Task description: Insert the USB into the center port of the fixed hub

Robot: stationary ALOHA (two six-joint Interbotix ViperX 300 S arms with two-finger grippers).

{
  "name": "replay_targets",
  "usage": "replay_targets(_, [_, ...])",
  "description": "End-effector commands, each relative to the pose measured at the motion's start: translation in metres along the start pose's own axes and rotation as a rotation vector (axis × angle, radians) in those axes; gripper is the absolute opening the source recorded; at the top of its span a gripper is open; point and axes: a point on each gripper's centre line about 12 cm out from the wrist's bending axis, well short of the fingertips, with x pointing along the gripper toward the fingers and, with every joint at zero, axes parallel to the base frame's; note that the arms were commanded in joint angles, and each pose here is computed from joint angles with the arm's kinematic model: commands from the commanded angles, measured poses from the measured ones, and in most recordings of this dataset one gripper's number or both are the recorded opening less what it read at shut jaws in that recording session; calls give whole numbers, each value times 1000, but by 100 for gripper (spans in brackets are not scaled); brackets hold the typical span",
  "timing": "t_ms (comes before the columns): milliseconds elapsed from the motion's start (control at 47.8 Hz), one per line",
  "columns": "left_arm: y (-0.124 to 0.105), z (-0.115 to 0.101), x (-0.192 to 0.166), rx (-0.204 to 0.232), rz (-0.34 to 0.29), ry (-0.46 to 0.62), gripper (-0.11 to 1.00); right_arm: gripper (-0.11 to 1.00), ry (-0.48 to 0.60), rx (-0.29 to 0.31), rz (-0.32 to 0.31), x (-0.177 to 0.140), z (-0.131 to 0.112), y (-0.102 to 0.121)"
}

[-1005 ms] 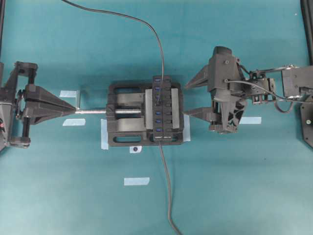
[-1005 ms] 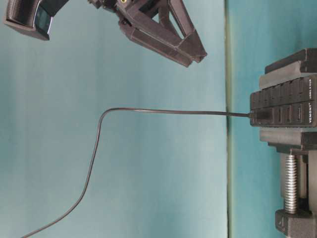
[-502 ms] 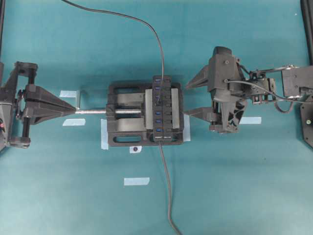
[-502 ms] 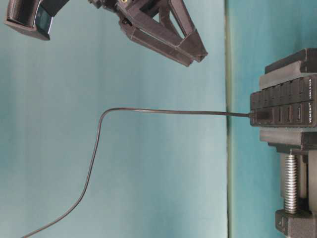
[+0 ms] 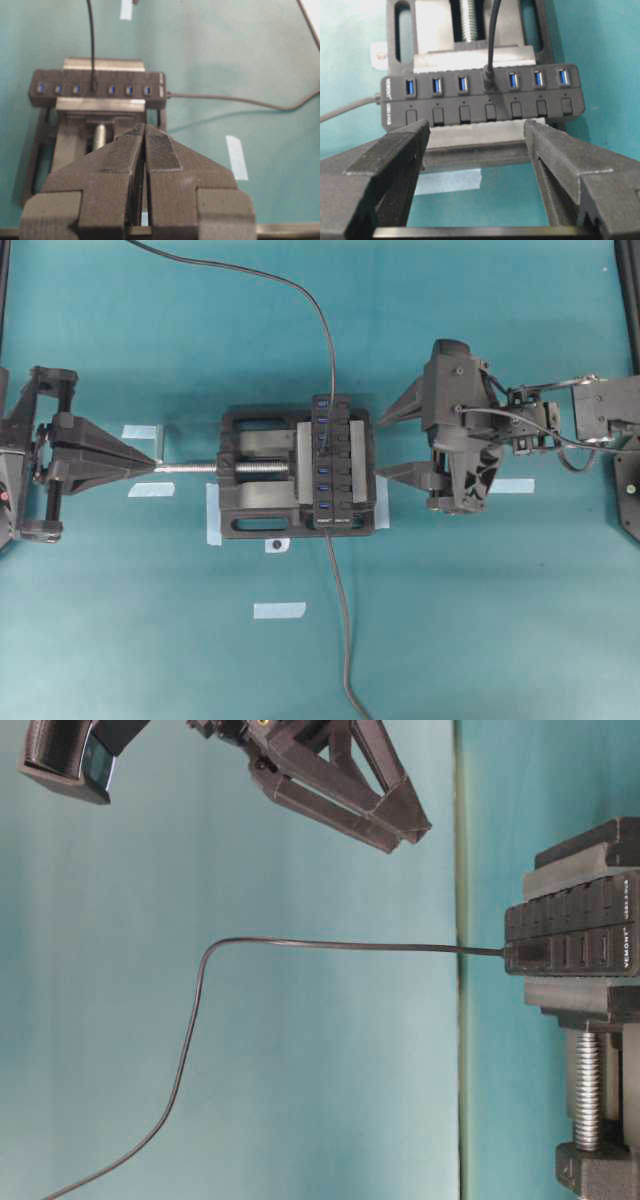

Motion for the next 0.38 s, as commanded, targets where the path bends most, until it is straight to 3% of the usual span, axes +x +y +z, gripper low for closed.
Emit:
replay_targets(0, [-1,6,1,-1,-4,-18,0,80,-21,13,4,-3,5,1])
replay_targets(356, [-3,6,1,4,-13,-18,0,80,-23,13,5,-3,6,1])
